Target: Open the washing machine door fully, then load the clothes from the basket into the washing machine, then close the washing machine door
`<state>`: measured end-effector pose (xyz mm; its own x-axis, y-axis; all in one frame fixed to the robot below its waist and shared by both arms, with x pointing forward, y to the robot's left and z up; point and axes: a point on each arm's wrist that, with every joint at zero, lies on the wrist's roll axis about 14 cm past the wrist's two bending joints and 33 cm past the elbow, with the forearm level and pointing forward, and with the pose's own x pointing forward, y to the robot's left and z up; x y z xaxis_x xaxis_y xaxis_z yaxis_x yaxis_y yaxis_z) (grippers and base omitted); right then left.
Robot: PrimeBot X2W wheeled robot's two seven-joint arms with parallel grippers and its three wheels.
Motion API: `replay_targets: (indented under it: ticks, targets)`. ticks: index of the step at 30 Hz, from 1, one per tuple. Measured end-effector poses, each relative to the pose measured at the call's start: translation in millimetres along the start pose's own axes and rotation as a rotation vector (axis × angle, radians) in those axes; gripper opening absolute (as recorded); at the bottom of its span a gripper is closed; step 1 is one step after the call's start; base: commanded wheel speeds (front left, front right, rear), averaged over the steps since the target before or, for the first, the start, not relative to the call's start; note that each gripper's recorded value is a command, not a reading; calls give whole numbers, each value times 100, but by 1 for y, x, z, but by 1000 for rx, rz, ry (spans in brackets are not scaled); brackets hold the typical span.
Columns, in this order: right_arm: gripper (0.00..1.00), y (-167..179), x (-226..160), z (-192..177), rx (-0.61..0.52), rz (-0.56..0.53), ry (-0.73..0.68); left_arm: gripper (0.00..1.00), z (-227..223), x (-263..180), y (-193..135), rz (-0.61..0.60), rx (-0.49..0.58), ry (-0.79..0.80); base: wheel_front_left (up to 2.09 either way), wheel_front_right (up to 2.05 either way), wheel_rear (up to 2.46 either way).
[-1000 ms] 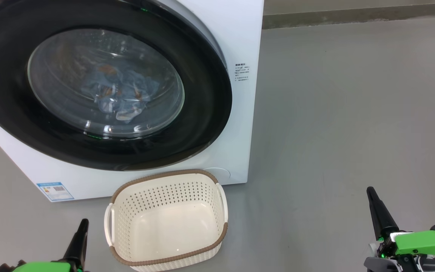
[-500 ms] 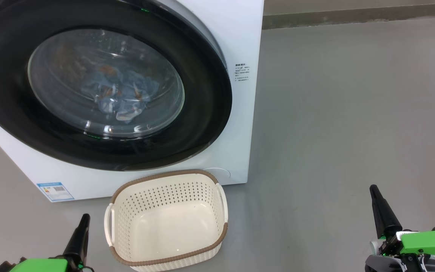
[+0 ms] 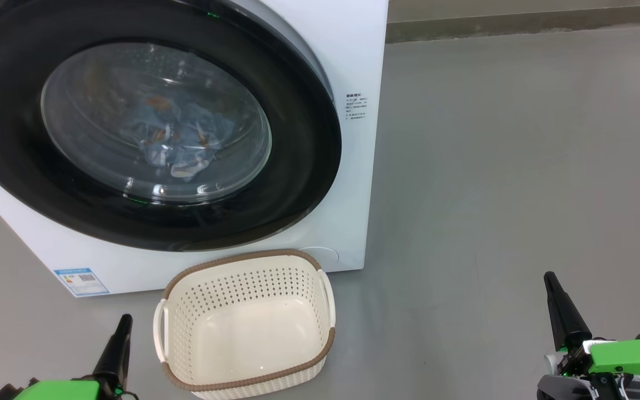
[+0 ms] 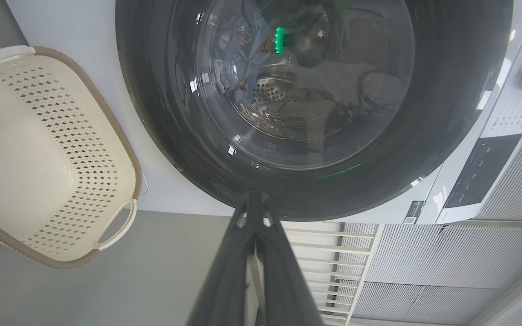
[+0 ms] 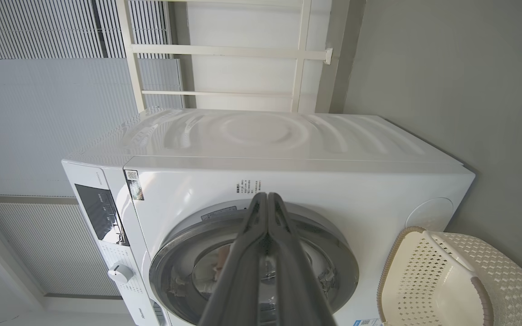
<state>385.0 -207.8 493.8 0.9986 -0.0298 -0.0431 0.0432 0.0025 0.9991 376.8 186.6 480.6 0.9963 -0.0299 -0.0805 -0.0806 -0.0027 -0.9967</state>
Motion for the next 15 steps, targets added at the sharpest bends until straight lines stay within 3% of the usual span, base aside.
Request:
replay_targets:
  ticks: [15]
  targets:
    - [0,0,0,0,0,0,0,0,0,0,0,0,0,0,0,0,0]
